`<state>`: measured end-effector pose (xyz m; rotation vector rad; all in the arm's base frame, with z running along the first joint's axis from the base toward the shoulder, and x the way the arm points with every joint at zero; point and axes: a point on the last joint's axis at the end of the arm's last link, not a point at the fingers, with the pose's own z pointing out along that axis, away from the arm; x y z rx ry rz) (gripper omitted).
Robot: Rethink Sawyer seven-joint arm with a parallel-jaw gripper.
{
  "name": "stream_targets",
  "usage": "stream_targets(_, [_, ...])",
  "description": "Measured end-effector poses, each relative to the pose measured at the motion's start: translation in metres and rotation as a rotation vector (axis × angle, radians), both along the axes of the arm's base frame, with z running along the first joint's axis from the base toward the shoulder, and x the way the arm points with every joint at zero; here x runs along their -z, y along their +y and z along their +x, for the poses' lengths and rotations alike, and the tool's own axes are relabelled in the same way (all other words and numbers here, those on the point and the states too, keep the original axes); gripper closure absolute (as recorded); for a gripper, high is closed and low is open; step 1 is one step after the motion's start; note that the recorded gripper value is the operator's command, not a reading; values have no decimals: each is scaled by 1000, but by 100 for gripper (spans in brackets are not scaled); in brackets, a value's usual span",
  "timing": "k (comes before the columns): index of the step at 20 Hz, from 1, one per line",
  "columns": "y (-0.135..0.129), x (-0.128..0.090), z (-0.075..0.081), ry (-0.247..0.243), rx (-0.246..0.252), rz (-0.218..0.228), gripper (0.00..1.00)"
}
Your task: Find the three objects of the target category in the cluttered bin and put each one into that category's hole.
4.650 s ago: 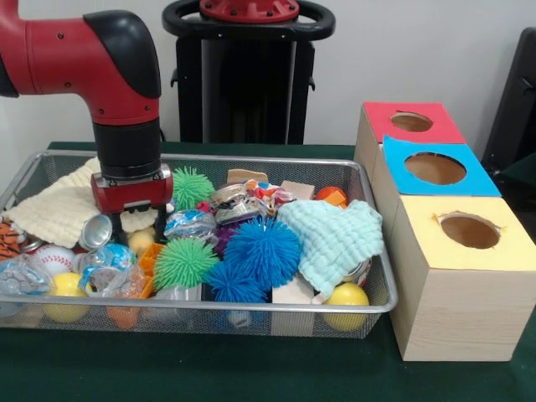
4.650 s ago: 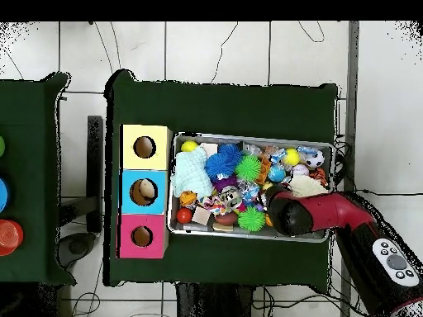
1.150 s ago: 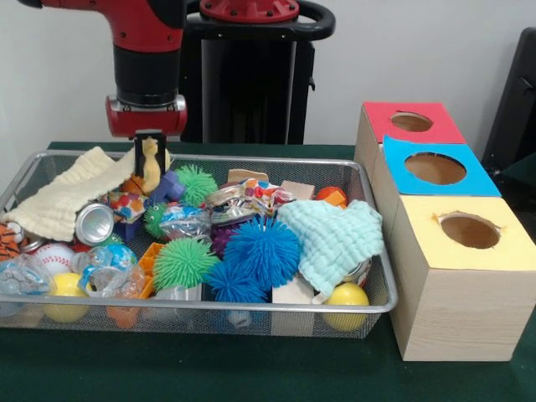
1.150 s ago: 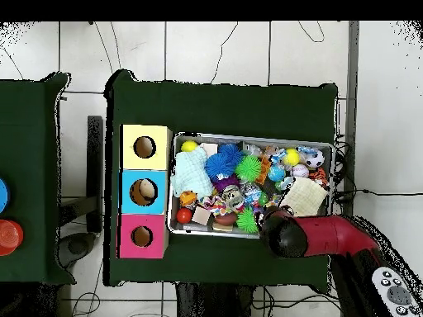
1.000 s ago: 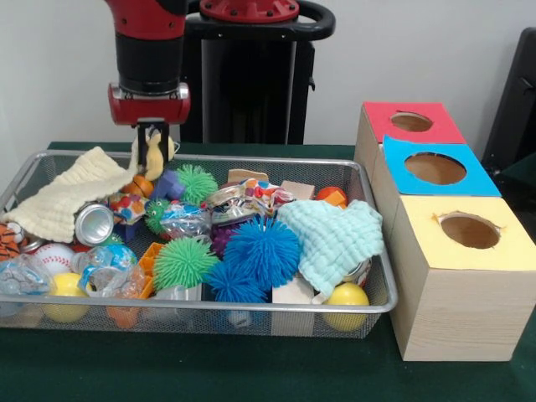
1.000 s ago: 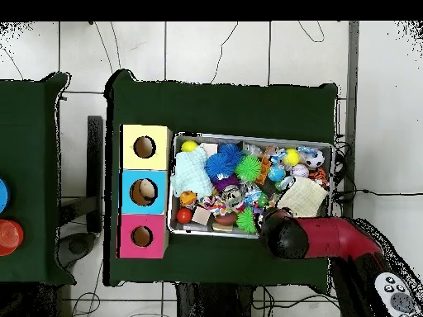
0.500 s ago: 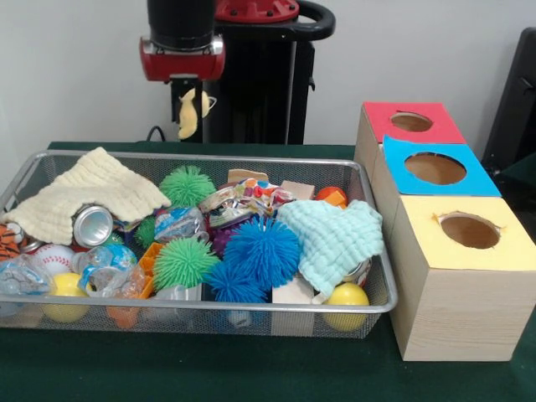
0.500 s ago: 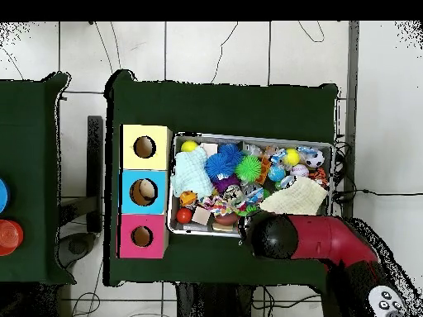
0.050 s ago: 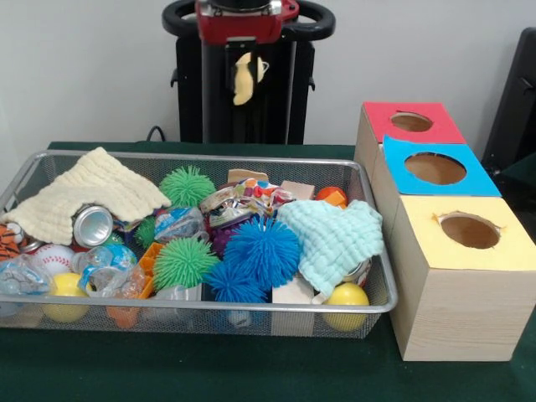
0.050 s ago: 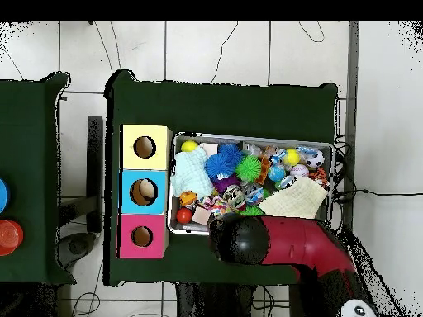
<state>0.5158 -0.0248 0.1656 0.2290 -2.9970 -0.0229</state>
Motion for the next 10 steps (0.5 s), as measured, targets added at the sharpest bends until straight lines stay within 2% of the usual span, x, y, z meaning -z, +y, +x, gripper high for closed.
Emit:
stream_targets(4, [24, -8, -5, 3, -11, 10, 100])
stream_targets(10, [63, -9, -25, 37, -39, 22, 100])
